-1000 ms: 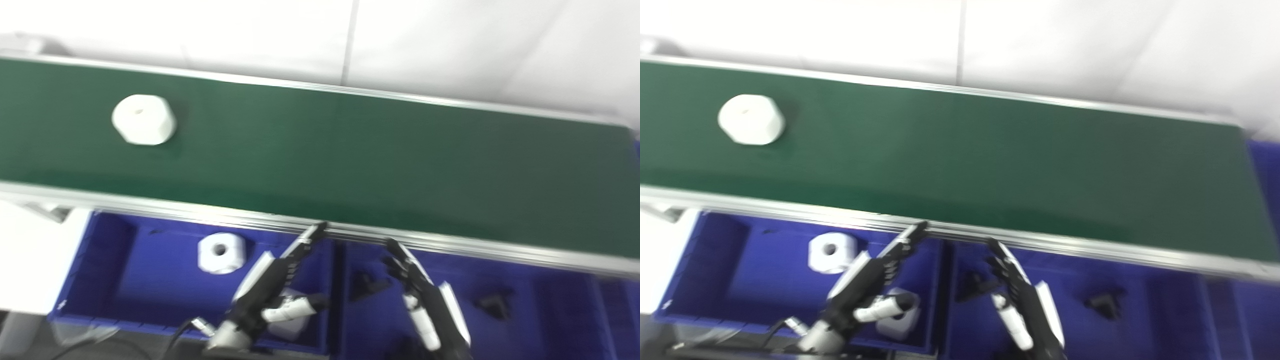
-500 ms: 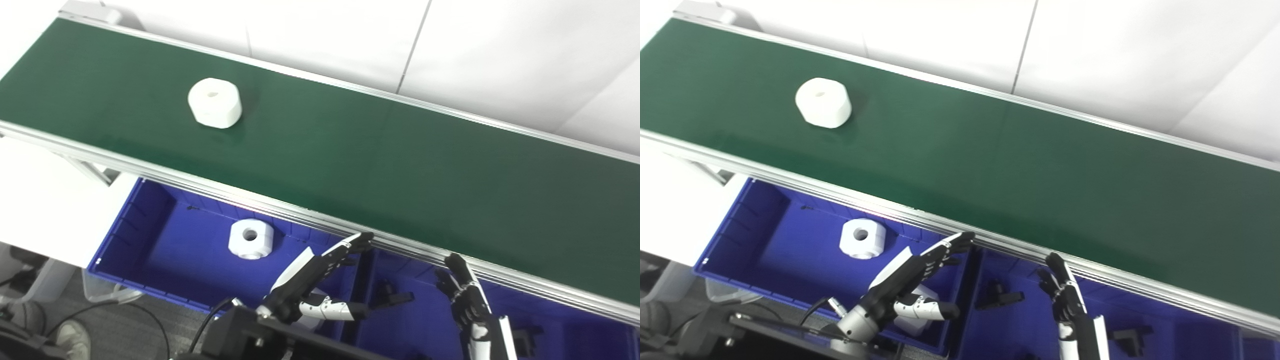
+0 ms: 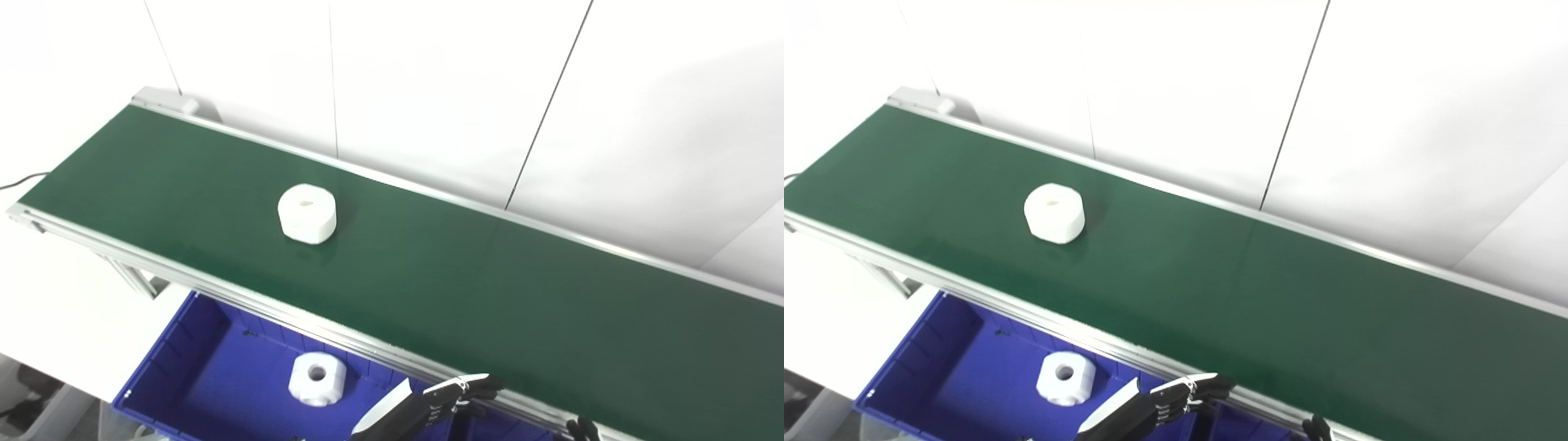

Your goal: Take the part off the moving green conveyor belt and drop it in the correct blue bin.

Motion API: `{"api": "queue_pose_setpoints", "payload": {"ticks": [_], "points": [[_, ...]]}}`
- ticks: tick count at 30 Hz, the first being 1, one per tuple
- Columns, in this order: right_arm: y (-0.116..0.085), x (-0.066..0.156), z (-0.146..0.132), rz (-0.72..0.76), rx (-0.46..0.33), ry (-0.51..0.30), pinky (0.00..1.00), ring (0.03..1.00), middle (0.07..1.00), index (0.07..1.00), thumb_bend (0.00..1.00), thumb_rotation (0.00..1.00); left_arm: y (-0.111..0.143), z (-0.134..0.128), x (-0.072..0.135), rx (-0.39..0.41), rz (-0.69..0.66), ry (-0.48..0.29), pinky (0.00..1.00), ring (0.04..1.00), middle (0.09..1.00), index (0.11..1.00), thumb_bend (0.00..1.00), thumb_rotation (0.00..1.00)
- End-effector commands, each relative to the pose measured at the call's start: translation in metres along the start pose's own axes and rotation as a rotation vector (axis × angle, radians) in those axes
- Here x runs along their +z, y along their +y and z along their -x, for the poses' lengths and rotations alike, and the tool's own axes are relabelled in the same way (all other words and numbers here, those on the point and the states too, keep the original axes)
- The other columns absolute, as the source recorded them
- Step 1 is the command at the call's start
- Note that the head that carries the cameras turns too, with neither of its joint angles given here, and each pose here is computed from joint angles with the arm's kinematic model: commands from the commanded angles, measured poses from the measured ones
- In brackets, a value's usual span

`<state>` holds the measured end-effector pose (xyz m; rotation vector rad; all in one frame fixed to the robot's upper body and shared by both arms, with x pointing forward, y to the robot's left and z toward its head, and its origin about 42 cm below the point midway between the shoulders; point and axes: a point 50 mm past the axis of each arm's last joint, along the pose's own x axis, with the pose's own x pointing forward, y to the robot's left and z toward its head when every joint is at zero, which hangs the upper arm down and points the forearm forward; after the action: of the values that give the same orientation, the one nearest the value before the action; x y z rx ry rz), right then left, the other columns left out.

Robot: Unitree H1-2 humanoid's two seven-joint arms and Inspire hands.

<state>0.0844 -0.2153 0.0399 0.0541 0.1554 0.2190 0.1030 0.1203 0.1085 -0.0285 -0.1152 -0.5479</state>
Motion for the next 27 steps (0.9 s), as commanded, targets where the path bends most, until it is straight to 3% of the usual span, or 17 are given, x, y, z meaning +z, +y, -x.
{"api": "queue_pose_setpoints", "payload": {"ticks": [1,8,12,15,20,22,26,27], "points": [[0.0,0.004,-0.002,-0.009,0.001,-0.072,0.89,0.89,0.933,0.961,0.87,1.0,0.001,-0.013,0.022,0.006,0.022,-0.114,0.81,0.89,0.908,0.872,0.83,0.56],[0.001,-0.004,-0.007,-0.014,0.007,-0.053,0.9,0.889,0.926,0.955,0.9,1.0,0.021,-0.042,0.054,0.063,-0.018,-0.295,0.74,0.853,0.861,0.836,0.87,0.62],[0.004,-0.002,-0.008,-0.017,0.011,-0.049,0.93,0.888,0.925,0.953,0.91,1.0,0.045,-0.06,0.079,0.091,-0.21,-0.405,0.69,0.832,0.846,0.834,0.89,0.62],[0.006,-0.002,-0.01,-0.018,0.015,-0.05,0.94,0.891,0.928,0.952,0.91,1.0,0.065,-0.068,0.091,0.088,-0.359,-0.436,0.7,0.839,0.855,0.848,0.88,0.63],[0.01,-0.004,-0.015,-0.026,0.018,-0.067,0.87,0.874,0.92,0.951,0.87,1.0,0.114,-0.094,0.117,0.108,-0.662,-0.442,0.79,0.887,0.897,0.88,0.89,0.5],[0.011,-0.005,-0.016,-0.03,0.018,-0.065,0.87,0.87,0.916,0.949,0.88,1.0,0.13,-0.106,0.124,0.099,-0.793,-0.42,0.85,0.919,0.911,0.906,0.88,0.51],[0.011,-0.006,-0.017,-0.041,0.021,-0.059,0.89,0.874,0.919,0.95,0.88,1.0,0.157,-0.125,0.137,0.056,-1.013,-0.314,0.89,0.954,0.941,0.936,0.86,0.5],[0.011,-0.007,-0.017,-0.04,0.021,-0.058,0.89,0.874,0.919,0.949,0.88,1.0,0.166,-0.13,0.138,0.047,-1.083,-0.285,0.91,0.955,0.941,0.934,0.87,0.44]]}}
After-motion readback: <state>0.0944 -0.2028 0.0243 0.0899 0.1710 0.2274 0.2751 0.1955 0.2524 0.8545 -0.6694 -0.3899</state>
